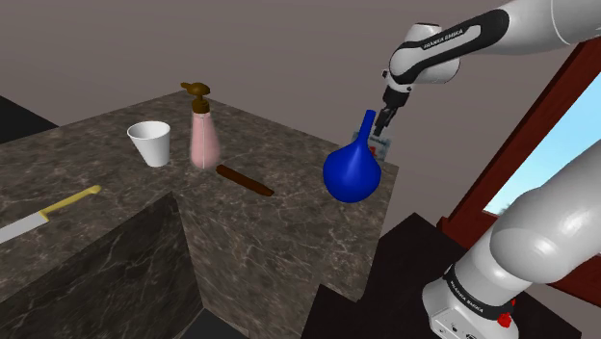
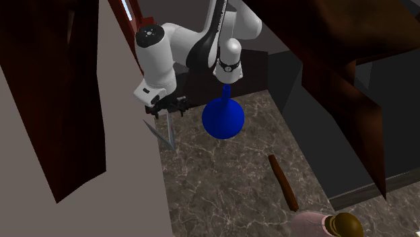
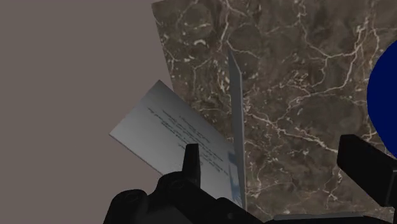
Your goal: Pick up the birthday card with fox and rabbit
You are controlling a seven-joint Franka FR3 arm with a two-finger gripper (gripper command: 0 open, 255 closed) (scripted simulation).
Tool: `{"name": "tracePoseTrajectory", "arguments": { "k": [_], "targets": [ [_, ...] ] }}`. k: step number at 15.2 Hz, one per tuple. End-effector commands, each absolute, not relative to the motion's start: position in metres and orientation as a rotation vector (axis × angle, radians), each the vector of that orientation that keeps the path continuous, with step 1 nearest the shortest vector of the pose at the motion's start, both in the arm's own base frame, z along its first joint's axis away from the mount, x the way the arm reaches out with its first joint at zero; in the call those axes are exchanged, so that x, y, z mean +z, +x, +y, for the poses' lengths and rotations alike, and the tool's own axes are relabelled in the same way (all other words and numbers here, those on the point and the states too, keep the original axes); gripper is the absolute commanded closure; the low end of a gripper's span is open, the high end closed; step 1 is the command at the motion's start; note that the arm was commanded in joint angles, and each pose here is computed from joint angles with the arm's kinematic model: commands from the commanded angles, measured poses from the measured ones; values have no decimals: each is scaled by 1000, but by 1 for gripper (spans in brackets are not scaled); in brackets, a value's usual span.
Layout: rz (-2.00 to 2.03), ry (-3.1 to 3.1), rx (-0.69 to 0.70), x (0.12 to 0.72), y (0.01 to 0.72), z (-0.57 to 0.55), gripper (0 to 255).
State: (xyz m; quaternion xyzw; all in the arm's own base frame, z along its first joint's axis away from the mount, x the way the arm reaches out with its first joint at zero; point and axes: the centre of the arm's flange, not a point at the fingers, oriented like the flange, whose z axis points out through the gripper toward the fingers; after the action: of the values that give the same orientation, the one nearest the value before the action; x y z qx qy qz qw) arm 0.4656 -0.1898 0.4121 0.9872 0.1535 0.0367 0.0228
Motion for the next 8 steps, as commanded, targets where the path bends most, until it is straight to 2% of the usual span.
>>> {"name": "tracePoseTrajectory", "arguments": {
  "k": [1,8],
  "targets": [
    [497,3044,125,405,477,-199,0],
    [497,3044,125,365,477,-199,0]
  ]
}}
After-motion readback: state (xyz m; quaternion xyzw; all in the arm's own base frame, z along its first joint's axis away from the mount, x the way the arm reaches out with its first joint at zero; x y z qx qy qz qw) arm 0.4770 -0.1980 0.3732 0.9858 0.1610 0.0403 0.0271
